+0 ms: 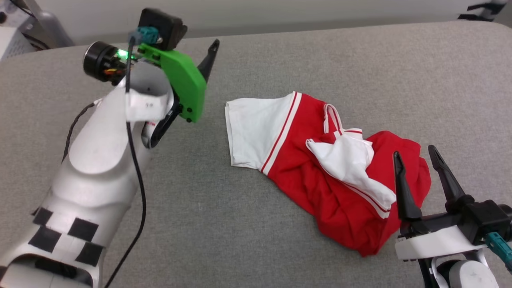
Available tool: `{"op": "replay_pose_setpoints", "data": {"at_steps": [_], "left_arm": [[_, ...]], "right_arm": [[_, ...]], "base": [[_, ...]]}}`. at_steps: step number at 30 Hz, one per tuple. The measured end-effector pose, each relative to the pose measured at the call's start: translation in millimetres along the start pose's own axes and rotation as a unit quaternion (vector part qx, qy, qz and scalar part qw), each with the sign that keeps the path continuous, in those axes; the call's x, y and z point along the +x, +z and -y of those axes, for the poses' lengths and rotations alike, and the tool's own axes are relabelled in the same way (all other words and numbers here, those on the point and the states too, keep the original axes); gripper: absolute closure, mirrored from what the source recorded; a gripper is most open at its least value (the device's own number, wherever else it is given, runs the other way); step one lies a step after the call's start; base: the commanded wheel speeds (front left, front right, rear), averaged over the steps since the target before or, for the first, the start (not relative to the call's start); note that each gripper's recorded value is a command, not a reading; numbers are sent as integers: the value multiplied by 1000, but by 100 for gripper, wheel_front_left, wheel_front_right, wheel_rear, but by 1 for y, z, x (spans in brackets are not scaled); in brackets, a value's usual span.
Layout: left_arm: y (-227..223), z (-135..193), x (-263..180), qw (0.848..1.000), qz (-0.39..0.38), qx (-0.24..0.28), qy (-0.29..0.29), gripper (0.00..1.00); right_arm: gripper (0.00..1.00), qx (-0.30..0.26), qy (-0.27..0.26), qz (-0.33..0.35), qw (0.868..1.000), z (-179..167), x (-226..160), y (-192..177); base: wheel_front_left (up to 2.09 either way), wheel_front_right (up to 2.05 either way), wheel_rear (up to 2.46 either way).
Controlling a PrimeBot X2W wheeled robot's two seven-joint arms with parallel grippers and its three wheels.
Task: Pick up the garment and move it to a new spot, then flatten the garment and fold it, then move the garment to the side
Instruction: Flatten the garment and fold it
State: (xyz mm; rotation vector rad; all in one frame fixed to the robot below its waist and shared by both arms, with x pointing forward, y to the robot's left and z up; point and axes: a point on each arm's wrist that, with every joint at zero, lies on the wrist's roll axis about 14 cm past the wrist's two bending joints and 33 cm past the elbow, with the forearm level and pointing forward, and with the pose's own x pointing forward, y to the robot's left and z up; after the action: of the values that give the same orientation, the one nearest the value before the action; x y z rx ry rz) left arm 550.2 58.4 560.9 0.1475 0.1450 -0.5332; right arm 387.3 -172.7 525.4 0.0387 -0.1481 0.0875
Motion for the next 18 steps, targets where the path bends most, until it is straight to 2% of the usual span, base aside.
{"op": "replay_pose_setpoints", "data": {"at_steps": [3,7,13,18], "left_arm": [[-18,16,18,996,-79,-14,-43,0],[-47,32,36,978,-185,-20,-91,0],[-108,52,46,935,-325,-19,-139,0],[-163,58,39,893,-418,41,-160,0]], "right_arm": [[0,0,-6,-8,1000,4,5,-7],[0,1,-13,-15,1000,11,13,-15],[0,1,-21,-29,999,18,23,-29],[0,-4,-36,-45,998,29,23,-40]], "base": [[0,0,0],[0,0,0],[0,0,0],[0,0,0]]}}
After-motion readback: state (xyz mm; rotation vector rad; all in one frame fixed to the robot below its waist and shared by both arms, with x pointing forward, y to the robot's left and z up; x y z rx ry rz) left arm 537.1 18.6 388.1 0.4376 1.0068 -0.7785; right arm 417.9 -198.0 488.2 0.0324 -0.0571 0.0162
